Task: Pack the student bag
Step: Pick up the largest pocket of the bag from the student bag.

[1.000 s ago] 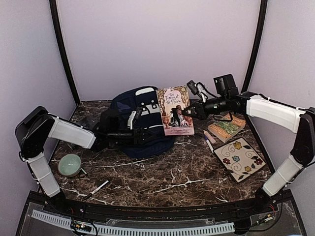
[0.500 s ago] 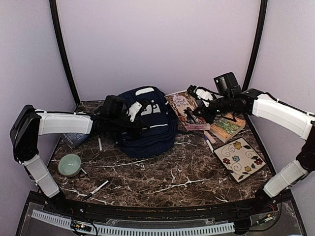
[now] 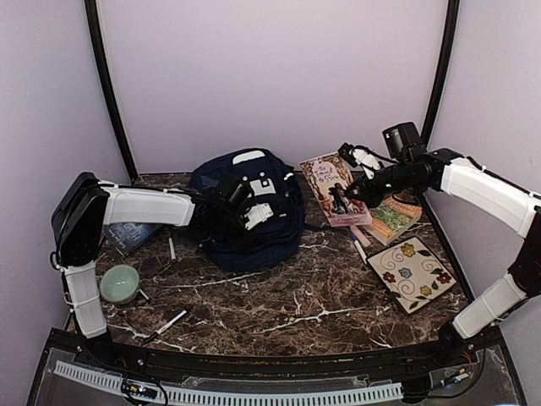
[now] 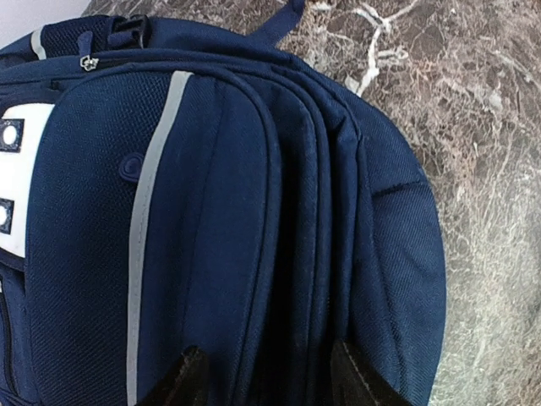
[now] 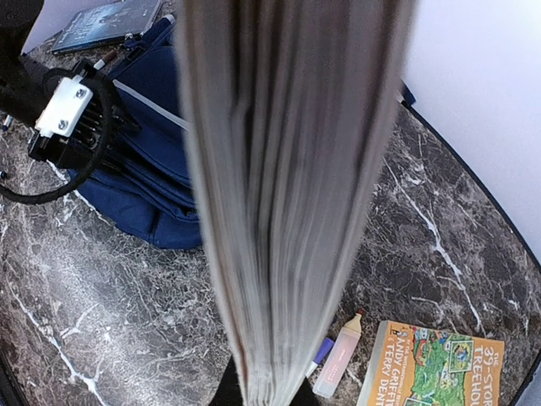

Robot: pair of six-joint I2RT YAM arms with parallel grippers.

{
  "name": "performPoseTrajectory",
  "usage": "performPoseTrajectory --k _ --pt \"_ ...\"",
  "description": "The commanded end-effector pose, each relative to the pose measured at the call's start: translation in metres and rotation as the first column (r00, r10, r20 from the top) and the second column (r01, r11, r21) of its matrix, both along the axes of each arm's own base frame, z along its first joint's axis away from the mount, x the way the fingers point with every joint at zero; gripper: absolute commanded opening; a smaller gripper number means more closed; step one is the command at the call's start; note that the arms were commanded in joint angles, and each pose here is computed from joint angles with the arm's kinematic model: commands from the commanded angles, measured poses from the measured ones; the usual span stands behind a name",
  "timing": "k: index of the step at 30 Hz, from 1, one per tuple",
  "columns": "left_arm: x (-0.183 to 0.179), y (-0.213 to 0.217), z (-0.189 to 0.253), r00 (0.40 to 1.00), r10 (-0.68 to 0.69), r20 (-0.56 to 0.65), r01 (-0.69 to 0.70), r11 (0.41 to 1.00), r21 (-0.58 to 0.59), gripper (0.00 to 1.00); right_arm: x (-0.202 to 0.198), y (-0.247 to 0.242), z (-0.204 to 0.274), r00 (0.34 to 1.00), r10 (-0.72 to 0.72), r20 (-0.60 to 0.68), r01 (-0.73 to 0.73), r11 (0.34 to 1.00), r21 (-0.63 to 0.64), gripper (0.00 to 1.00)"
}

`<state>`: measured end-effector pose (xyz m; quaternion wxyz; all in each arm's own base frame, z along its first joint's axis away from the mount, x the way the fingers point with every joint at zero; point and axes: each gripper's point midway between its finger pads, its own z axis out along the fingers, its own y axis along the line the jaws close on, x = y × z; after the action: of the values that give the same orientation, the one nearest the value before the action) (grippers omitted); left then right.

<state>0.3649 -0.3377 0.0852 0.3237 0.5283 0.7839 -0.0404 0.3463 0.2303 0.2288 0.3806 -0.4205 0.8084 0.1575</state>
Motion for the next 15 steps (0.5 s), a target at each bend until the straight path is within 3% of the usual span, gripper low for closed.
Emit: performPoseTrajectory --k 1,7,15 --pt "-0.004 -0.003 -0.006 0.999 -0.042 -0.004 0.043 0.998 0.038 0.52 0.003 0.002 0.023 1.0 0.005 -0.008 -0.004 0.995 0.098 0.0" --pt "-0.006 -0.011 -0.02 0.998 -0.055 -0.005 0.056 0.996 0.076 0.49 0.003 0.005 0.023 1.0 0.012 -0.027 -0.008 0.992 0.129 0.0" --pt "0.047 0.008 0.009 0.956 0.124 0.264 -0.163 0.978 0.132 0.46 0.0 0.008 0.018 0.998 0.027 -0.05 -0.019 0.989 0.15 0.0"
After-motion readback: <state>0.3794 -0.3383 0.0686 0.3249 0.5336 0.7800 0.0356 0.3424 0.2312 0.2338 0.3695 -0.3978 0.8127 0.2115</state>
